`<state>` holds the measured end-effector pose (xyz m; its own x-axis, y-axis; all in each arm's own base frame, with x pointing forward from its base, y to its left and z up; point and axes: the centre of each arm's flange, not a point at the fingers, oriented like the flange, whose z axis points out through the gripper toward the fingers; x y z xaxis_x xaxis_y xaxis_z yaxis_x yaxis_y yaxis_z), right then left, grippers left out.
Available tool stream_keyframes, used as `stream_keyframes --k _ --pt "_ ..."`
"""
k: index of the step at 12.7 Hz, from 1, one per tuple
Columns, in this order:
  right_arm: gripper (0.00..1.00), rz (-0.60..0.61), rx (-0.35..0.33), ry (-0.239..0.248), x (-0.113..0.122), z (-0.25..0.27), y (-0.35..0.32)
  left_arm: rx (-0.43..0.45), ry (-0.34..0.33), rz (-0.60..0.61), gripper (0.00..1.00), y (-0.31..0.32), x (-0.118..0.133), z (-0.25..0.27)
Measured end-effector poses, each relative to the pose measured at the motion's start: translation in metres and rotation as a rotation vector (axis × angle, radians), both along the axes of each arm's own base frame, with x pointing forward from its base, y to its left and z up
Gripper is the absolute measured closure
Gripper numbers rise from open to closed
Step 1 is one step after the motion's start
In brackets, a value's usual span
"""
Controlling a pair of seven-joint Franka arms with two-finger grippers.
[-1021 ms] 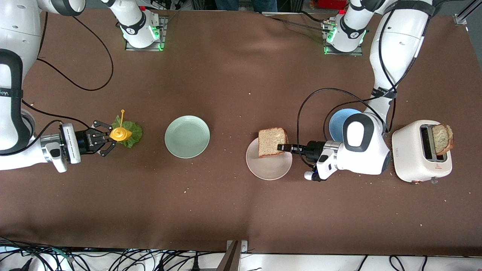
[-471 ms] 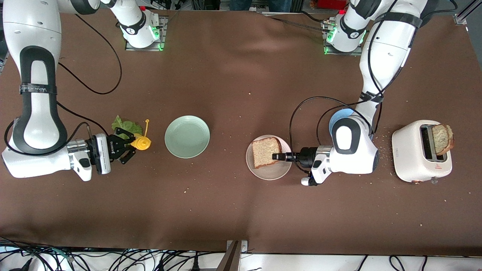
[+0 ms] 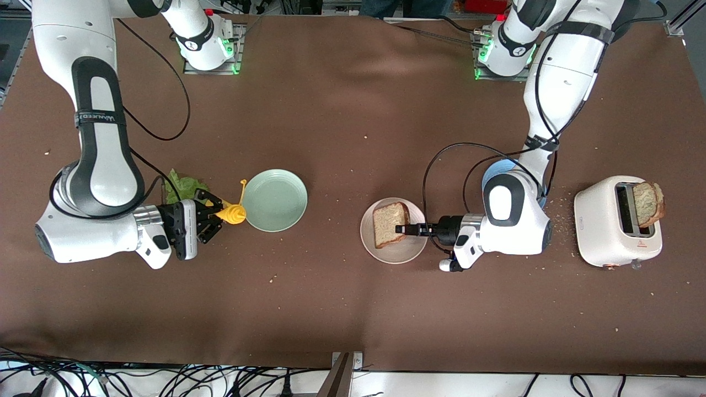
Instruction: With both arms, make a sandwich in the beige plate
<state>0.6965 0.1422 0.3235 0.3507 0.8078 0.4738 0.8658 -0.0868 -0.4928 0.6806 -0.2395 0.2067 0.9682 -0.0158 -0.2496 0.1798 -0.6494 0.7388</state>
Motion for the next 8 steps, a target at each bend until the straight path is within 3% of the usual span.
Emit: stream_keyframes --k 4,8 --pt "0.93 -0.024 -0.131 0.04 -0.009 0.003 0.054 0.144 -0.045 -0.035 0.0 0.067 0.017 0.002" --pt "0.93 -0.02 -0.312 -0.025 -0.027 0.009 0.138 0.331 -0.101 -0.093 0.0 0.187 0.032 0.07"
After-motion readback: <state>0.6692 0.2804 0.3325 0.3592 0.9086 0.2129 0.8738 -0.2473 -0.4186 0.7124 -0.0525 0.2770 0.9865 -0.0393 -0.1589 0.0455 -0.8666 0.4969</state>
